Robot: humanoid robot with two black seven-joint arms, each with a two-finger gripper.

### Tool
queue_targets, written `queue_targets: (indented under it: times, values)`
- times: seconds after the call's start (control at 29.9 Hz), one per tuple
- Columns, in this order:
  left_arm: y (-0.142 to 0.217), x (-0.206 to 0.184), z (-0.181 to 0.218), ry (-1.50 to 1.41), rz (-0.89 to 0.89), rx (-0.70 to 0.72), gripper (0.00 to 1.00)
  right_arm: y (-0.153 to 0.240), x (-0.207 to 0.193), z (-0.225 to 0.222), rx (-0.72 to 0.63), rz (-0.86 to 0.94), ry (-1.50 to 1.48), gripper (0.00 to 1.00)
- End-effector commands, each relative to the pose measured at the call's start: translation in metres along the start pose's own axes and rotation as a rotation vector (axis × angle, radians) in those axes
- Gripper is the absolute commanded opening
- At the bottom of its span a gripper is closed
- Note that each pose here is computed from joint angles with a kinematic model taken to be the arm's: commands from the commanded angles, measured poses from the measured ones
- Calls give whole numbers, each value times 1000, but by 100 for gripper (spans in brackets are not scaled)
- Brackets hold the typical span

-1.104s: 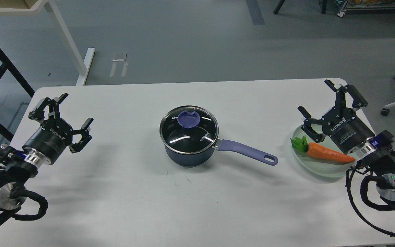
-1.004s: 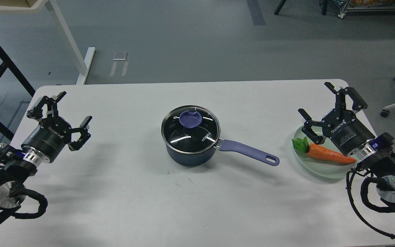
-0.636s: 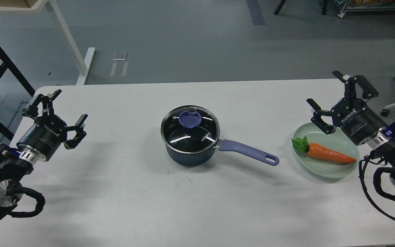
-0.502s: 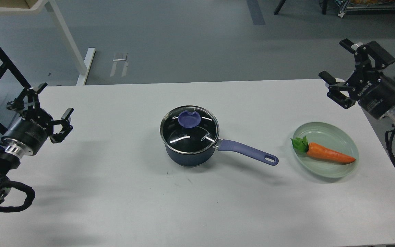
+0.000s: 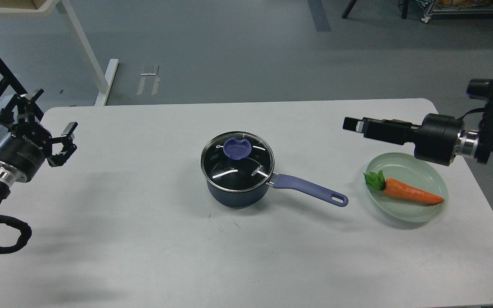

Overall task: Open pot lid
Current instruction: 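Lower the right gripper onto the purple pan handle and close it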

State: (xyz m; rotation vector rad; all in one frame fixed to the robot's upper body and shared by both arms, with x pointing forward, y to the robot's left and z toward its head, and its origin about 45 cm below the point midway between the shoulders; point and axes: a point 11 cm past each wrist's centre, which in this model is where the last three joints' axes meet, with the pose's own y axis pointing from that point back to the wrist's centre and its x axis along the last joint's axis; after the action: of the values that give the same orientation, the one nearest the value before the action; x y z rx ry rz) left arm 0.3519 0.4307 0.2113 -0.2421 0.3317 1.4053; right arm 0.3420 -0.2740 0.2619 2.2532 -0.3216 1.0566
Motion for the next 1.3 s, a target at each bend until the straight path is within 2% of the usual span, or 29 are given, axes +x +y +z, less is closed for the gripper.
queue_targets:
  times: [0.0, 0.17, 0.37, 0.57, 0.7, 0.9, 1.07, 1.27]
  values:
    - [-1, -2, 1, 0, -5, -2, 99, -22, -28, -7, -10, -184, 221, 100]
    - [-1, -4, 1, 5, -15, -1, 99, -25, -41, -1, -50, -315, 397, 100]
    - [-2, -6, 1, 7, -21, -2, 99, -27, -43, 0, -86, -440, 422, 99]
    - [-2, -10, 2, 11, -30, -3, 99, -47, -55, -9, -43, -513, 471, 95]
    - [-1, -8, 6, 5, -33, -7, 99, -59, -54, -14, -24, -512, 482, 88]
    - [-2, -14, 6, 13, -48, -7, 99, -58, -47, -4, -57, -506, 480, 68]
    - [-3, -21, 4, 19, -65, -1, 99, -71, -50, -2, -54, -508, 468, 66]
    - [-3, -24, 4, 24, -74, -1, 99, -79, -52, -6, -39, -506, 467, 54]
